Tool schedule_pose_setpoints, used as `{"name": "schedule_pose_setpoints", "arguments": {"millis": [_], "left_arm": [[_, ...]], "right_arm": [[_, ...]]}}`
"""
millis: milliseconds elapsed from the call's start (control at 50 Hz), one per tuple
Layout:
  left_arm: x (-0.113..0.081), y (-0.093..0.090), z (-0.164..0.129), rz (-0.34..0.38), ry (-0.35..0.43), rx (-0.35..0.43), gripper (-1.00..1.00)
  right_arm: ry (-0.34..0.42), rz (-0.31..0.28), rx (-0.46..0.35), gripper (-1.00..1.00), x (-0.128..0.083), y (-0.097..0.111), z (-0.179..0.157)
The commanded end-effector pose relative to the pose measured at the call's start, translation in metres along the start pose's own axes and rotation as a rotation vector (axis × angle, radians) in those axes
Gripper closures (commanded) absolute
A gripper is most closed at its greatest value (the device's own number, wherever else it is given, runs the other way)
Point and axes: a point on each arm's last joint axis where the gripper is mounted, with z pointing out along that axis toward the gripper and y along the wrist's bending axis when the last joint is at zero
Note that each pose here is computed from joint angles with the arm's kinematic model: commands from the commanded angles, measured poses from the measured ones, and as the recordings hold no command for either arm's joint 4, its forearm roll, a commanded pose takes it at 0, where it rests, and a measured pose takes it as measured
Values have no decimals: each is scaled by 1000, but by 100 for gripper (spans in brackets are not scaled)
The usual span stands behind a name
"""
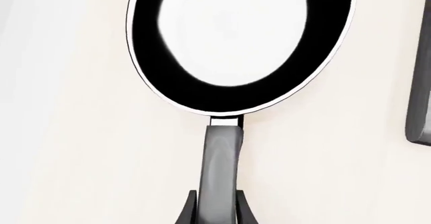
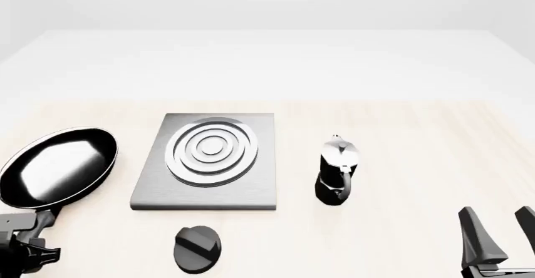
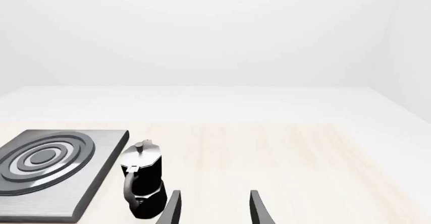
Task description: Turn on the stove and put the frying pan on it.
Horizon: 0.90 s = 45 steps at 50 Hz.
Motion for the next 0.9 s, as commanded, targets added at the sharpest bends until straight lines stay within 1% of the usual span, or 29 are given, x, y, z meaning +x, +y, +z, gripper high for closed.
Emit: {"name": "schedule_pose_setpoints", "arguments": {"millis": [20, 160, 220, 240, 260, 280, 420, 440, 460, 480, 500, 580, 680, 900], "left_arm": [[-9, 1, -7, -41, -42, -17, 100], [-19, 1, -20, -31, -76, -15, 100], [-26, 3, -30, -9, -100, -19, 100], [-28, 3, -32, -12, -106, -17, 100], [-32, 3, -36, -14, -117, -16, 100], [-37, 4, -41, -2, -131, -17, 100], [-52, 8, -54, 22, -172, -22, 100], [-52, 8, -55, 34, -176, -24, 100], [-53, 8, -55, 27, -176, -22, 100], [-54, 8, -56, 36, -183, -26, 100], [-52, 8, -55, 57, -180, -28, 100], [-57, 6, -60, 52, -190, -19, 100], [-61, 6, -64, 71, -204, -15, 100], [-73, -3, -70, 114, -235, 30, 100]], "right_arm": [[0, 0, 0, -100, 0, 0, 0], [0, 0, 0, -100, 0, 0, 0], [0, 0, 0, -100, 0, 0, 0], [0, 0, 0, -100, 0, 0, 0], [0, 0, 0, -100, 0, 0, 0], [0, 0, 0, -100, 0, 0, 0], [0, 0, 0, -100, 0, 0, 0], [0, 0, 0, -100, 0, 0, 0], [0, 0, 0, -100, 0, 0, 0], [0, 0, 0, -100, 0, 0, 0], [0, 0, 0, -100, 0, 0, 0], [0, 0, 0, -100, 0, 0, 0], [0, 0, 0, -100, 0, 0, 0], [0, 0, 0, -100, 0, 0, 0]]}}
